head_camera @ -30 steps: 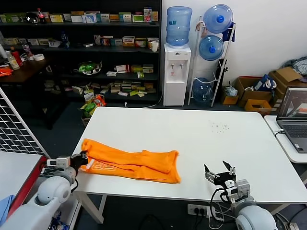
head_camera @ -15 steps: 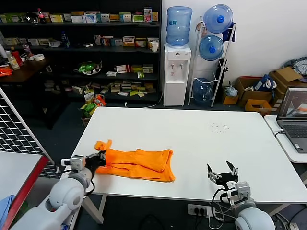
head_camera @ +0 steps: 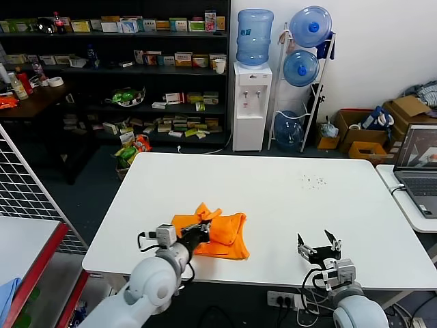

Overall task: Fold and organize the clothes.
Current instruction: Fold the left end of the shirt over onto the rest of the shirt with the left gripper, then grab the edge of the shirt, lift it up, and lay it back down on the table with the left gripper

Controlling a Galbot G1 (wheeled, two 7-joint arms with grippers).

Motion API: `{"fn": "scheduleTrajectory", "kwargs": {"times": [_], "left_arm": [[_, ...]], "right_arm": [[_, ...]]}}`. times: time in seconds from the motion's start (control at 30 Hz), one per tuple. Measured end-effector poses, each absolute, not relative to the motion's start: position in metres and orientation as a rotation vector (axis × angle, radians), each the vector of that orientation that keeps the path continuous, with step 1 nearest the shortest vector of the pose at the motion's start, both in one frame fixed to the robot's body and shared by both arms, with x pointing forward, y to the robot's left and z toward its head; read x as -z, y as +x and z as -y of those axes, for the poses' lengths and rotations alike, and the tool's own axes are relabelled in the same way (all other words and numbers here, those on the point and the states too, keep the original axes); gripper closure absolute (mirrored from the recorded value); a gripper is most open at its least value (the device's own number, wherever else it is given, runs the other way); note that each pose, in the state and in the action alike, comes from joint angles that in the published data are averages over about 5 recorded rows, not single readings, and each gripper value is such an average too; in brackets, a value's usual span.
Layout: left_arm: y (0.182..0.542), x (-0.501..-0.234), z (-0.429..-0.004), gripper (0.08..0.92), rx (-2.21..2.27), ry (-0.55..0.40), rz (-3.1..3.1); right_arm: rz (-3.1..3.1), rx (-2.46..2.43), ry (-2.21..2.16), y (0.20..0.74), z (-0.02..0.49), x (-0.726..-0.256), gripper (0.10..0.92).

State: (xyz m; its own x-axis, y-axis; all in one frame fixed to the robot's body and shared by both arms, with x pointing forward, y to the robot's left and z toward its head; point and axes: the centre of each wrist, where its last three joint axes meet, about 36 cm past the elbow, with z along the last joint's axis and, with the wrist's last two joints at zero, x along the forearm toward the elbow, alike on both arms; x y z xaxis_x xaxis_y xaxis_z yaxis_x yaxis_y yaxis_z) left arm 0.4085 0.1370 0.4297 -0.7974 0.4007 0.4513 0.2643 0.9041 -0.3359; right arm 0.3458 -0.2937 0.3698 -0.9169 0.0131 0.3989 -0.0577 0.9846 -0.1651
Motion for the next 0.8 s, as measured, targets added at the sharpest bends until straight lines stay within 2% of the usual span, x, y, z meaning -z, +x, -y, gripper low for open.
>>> {"fn": "scheduleTrajectory", "kwargs": {"times": [0.13, 0.2, 0.53, 0.8], "left_arm": [[0.414, -0.426, -0.110, 0.890, -0.381, -0.519, 2.526], [0.416, -0.424, -0.099, 0.862, -0.391, -0.537, 2.517], [0.422, -0.411, -0.070, 0.568, -0.406, -0.586, 2.511], [0.426, -0.408, -0.088, 0.343, -0.388, -0.572, 2.555]], "right_arm": [[2.719, -0.243, 0.030, 0.347, 0.294, -0.368, 0.200], [2.718, -0.243, 0.028, 0.348, 0.295, -0.368, 0.200], [2.717, -0.243, 0.039, 0.350, 0.293, -0.367, 0.200], [2.716, -0.246, 0.049, 0.350, 0.293, -0.367, 0.200]]}}
